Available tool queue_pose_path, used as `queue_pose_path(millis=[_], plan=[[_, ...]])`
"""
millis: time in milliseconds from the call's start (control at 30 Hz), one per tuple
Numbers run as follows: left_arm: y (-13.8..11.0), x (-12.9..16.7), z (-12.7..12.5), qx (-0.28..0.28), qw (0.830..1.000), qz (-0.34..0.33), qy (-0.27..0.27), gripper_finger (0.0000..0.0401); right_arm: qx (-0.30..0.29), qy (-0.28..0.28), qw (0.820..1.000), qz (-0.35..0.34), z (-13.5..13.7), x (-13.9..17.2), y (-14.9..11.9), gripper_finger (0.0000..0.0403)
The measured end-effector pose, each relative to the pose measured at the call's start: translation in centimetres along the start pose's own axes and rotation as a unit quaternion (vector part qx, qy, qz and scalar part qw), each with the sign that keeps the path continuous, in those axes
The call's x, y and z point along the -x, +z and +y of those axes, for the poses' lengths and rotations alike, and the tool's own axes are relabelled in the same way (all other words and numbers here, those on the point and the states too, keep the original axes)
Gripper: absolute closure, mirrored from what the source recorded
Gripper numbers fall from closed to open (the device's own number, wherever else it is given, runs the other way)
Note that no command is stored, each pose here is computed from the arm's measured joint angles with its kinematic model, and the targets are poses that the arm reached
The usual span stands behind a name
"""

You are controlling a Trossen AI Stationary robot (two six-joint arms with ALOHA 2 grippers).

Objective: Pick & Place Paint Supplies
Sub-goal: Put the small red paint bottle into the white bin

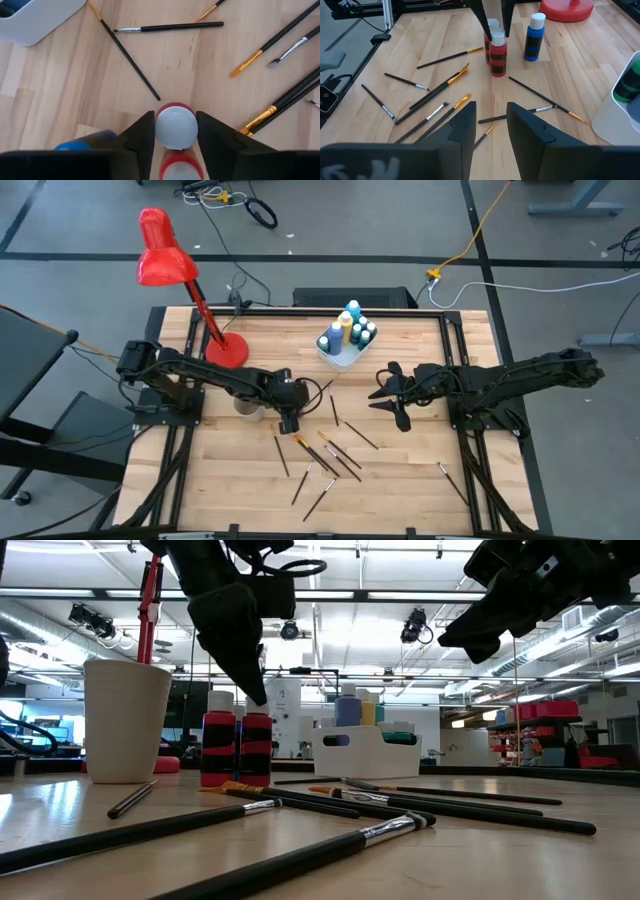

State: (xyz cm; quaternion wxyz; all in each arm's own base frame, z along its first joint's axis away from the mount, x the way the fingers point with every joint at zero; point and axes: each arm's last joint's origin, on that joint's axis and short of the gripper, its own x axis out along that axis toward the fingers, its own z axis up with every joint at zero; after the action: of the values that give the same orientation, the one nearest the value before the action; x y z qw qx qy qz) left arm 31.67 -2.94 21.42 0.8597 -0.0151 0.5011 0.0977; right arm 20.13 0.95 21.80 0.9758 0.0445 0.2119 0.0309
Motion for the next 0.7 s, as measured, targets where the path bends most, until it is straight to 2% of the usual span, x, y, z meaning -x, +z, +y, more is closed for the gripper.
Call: queue_pose_path(millis=[167,300,500,700], plan=[[0.1,0.0,0.0,-0.002,1.0,-0.003,-0.003,0.0275,0.0,0.0,1.0,0.0,0.0,0.0,0.0,0.0292],[0.7,0.2,0.0,-0.033,0.999,-0.026,0.01,0.0272,0.0,0.0,1.0,0.0,0.0,0.0,0.0,0.0292],[4.8,2.9,0.9,-0.056,0.993,-0.098,0.018,0.0273,0.001,0.0,1.0,-0.001,0.0,0.0,0.0,0.0292],[8.6,5.6,4.9,-0.027,0.984,-0.168,0.05,0.0272,0.001,0.0,1.0,-0.001,0.0,0.0,0.1,0.0292]])
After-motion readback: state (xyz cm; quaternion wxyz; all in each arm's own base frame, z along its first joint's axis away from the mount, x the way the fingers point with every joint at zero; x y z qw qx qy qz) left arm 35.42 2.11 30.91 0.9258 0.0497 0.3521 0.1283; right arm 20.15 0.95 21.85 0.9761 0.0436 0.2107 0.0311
